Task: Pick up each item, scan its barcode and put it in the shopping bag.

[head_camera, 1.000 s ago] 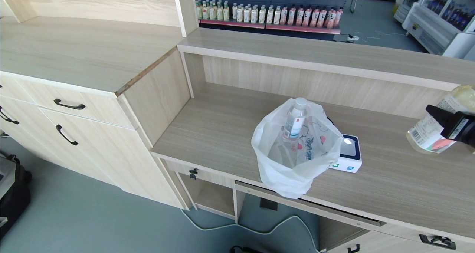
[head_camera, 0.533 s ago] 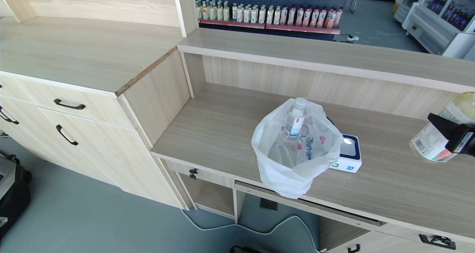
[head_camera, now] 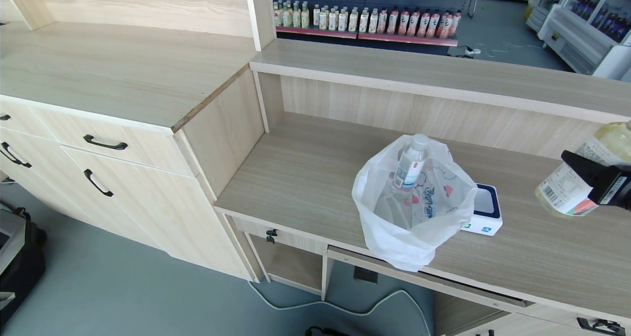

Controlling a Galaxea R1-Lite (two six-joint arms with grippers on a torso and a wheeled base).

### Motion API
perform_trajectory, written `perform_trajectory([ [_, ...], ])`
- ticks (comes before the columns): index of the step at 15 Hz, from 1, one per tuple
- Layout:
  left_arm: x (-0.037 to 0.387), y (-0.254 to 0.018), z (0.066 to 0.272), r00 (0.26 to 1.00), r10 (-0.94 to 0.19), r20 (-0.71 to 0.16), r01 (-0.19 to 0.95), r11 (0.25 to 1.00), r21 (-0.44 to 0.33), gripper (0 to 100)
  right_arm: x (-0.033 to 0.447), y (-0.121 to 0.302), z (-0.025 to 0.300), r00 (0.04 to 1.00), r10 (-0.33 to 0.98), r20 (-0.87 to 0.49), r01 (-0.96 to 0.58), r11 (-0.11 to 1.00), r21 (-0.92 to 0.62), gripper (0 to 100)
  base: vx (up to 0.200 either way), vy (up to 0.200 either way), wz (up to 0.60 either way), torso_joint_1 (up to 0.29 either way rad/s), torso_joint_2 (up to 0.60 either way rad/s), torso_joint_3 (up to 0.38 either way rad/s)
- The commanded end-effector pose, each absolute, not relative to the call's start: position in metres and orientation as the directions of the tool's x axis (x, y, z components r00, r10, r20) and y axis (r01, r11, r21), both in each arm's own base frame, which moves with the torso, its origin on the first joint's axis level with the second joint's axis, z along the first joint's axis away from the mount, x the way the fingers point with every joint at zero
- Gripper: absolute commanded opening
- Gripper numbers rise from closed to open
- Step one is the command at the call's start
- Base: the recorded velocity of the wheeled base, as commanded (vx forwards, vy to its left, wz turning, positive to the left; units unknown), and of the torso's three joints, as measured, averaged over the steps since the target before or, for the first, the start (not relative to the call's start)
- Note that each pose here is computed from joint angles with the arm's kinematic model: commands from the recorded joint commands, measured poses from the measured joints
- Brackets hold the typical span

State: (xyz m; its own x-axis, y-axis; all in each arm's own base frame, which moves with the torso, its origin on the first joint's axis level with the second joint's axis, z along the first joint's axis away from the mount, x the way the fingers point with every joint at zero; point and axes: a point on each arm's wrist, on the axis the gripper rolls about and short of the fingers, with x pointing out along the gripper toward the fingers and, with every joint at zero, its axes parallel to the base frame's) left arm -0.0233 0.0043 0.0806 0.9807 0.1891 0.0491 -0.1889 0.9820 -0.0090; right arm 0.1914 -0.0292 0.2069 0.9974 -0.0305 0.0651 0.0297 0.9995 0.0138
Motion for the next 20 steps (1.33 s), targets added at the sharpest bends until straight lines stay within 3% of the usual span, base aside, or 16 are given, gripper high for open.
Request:
perform_trajectory([
  [1, -0.023, 0.004, 0.081, 0.981, 0.189, 0.050, -0.189, 0.982, -0.010, 100, 0.193, -0.026, 0.204, 0.999, -0.014, 0.050, 0.013, 1.000, 0.019, 0, 0.000, 0.200, 0.00, -0.007, 0.00, 0.002],
  [4, -0.023, 0.004, 0.081, 0.980, 0.191, 0.050, -0.190, 0.982, -0.010, 100, 0.199, -0.025, 0.198, 1.000, -0.003, 0.021, 0.003, 1.000, 0.023, 0, 0.000, 0.200, 0.00, 0.004, 0.00, 0.001],
  [8, -0.023, 0.004, 0.081, 0.980, 0.192, 0.050, -0.192, 0.981, -0.010, 100, 0.216, -0.021, 0.187, 1.000, 0.028, -0.005, -0.027, 0.999, 0.027, 0, 0.000, 0.000, 0.00, 0.000, 0.00, 0.000],
  [14, -0.023, 0.004, 0.081, 0.980, 0.192, 0.050, -0.192, 0.981, -0.013, 100, 0.277, -0.016, 0.132, 0.996, 0.072, 0.053, -0.069, 0.995, -0.067, 0, 0.000, 0.000, 0.00, 0.000, 0.00, 0.000],
  [20, -0.023, 0.004, 0.081, 0.980, 0.192, 0.050, -0.192, 0.981, -0.013, 100, 0.280, 0.017, 0.115, 0.969, 0.244, 0.030, -0.242, 0.968, -0.071, 0, 0.000, 0.000, 0.00, 0.000, 0.00, 0.000],
])
